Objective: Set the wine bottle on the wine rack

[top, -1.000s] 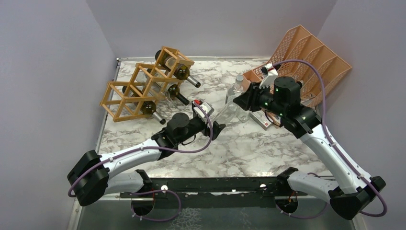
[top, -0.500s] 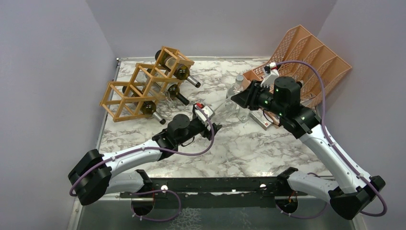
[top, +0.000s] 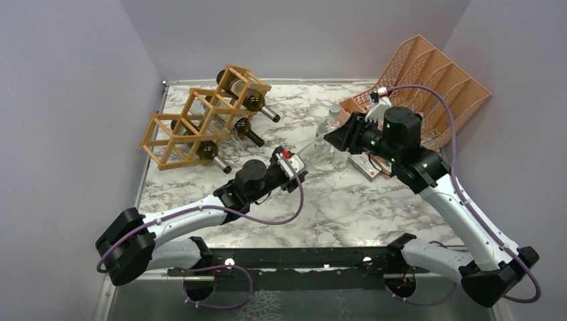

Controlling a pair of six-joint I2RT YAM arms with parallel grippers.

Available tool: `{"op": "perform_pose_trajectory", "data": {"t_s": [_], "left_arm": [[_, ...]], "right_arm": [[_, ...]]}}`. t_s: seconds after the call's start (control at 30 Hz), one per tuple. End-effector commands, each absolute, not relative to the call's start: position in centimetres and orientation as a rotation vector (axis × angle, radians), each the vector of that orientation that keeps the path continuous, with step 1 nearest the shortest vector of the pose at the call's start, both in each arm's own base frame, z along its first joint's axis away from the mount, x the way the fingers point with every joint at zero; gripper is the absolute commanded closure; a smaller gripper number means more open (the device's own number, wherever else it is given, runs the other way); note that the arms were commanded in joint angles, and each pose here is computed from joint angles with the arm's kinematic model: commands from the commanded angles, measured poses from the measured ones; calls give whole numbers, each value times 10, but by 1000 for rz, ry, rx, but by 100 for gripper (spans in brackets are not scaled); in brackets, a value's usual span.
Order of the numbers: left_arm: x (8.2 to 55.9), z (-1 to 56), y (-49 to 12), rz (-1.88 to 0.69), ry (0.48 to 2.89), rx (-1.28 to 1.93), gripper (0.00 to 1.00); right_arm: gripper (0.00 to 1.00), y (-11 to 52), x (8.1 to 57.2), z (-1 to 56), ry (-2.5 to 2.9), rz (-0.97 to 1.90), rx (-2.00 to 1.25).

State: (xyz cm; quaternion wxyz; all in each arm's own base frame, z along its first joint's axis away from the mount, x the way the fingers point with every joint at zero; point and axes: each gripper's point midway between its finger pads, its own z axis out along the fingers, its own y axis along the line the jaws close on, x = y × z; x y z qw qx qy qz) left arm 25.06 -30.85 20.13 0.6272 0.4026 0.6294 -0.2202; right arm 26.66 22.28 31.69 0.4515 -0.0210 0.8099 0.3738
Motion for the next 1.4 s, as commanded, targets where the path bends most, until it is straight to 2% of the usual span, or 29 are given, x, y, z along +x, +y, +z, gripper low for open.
{"op": "perform_pose_trajectory", "data": {"t_s": [0.0,0.1,0.23,0.53,0.7,0.93,1.37], "left_arm": [[272,238,-301,-323,1313,945,100],[276,251,-299,-205,1208,1034,100],[276,273,-299,-65,1030,1154,100],[269,313,-312,148,676,1330,100],[261,332,-321,224,502,1385,100],[258,340,-320,284,425,1401,100],[229,391,-326,372,148,1383,100]], "right_arm": [[47,214,248,351,1887,903,-202],[35,198,247,353,1869,794,-231],[29,183,237,364,1851,691,-334],[25,179,209,393,1723,630,-651],[24,193,210,380,1748,676,-735],[24,205,220,362,1787,699,-761],[20,205,230,344,1797,629,-844]]}}
